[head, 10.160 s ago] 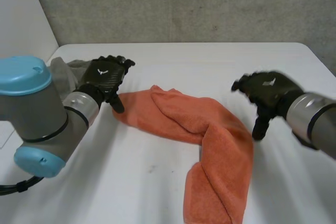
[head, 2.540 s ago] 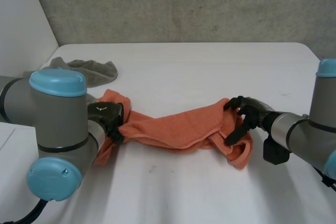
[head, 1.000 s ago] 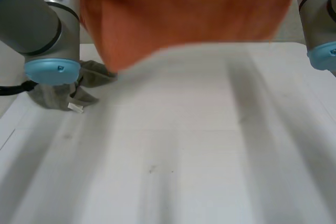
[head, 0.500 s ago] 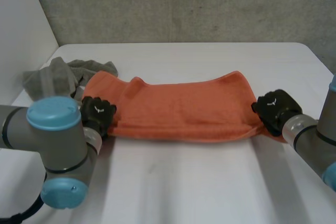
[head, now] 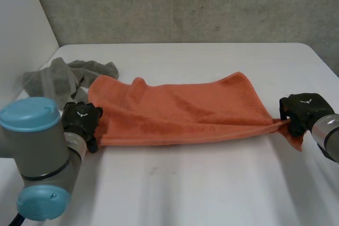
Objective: Fold the laundry.
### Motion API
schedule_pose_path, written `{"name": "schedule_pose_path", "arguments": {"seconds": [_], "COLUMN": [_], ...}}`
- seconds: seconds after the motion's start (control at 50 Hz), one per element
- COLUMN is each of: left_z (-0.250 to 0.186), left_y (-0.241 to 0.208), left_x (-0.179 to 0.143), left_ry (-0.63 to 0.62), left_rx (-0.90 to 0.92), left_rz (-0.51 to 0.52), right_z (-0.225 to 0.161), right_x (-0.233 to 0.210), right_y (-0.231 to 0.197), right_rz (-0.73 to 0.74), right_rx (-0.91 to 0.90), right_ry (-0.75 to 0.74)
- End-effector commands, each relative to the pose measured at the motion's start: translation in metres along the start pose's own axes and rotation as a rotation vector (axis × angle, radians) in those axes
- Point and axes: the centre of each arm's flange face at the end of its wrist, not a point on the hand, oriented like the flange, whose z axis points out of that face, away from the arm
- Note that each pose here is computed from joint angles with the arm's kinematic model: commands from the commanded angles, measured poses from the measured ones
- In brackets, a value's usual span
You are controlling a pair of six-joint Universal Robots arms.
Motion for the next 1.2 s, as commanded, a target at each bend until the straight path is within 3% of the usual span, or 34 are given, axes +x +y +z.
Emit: {"name": "schedule_pose_path", "arguments": {"seconds": [0.02, 0.28, 0.48, 0.58, 0.68, 0.78, 0.88, 0.94, 1.02, 1.14, 1.2], "left_z": [-0.008, -0.017, -0.088, -0.101, -0.084, -0.034, 0.013, 0.039, 0.058, 0.032, 0.007], "left_y": [0.008, 0.002, -0.077, -0.094, -0.084, -0.061, -0.062, -0.084, -0.152, -0.245, -0.268], "left_x": [-0.002, -0.016, -0.073, -0.084, -0.070, -0.046, -0.031, -0.036, -0.064, -0.109, -0.126], "left_ry": [0.033, 0.012, -0.098, -0.126, -0.049, 0.031, 0.043, 0.002, -0.139, -0.360, -0.428], "left_rx": [-0.083, -0.089, 0.122, 0.187, 0.154, 0.027, 0.018, 0.087, 0.343, 0.762, 0.875], "left_rz": [-0.011, -0.008, 0.001, 0.035, 0.072, 0.090, 0.095, 0.080, 0.024, -0.073, -0.110], "right_z": [-0.004, -0.025, -0.090, -0.101, -0.091, -0.047, -0.012, 0.013, 0.033, 0.020, 0.005], "right_x": [-0.004, 0.002, 0.039, 0.041, 0.038, 0.028, 0.019, 0.024, 0.043, 0.070, 0.077], "right_y": [-0.001, -0.028, -0.078, -0.087, -0.077, -0.053, -0.052, -0.064, -0.114, -0.200, -0.221], "right_rz": [0.033, -0.003, -0.338, -0.436, -0.447, -0.454, -0.504, -0.538, -0.553, -0.502, -0.473], "right_rx": [-0.007, -0.004, -0.056, -0.062, -0.101, -0.190, -0.164, -0.106, 0.113, 0.539, 0.661], "right_ry": [-0.064, -0.122, -0.065, -0.059, -0.095, -0.156, -0.103, 0.010, 0.221, 0.498, 0.561]}}
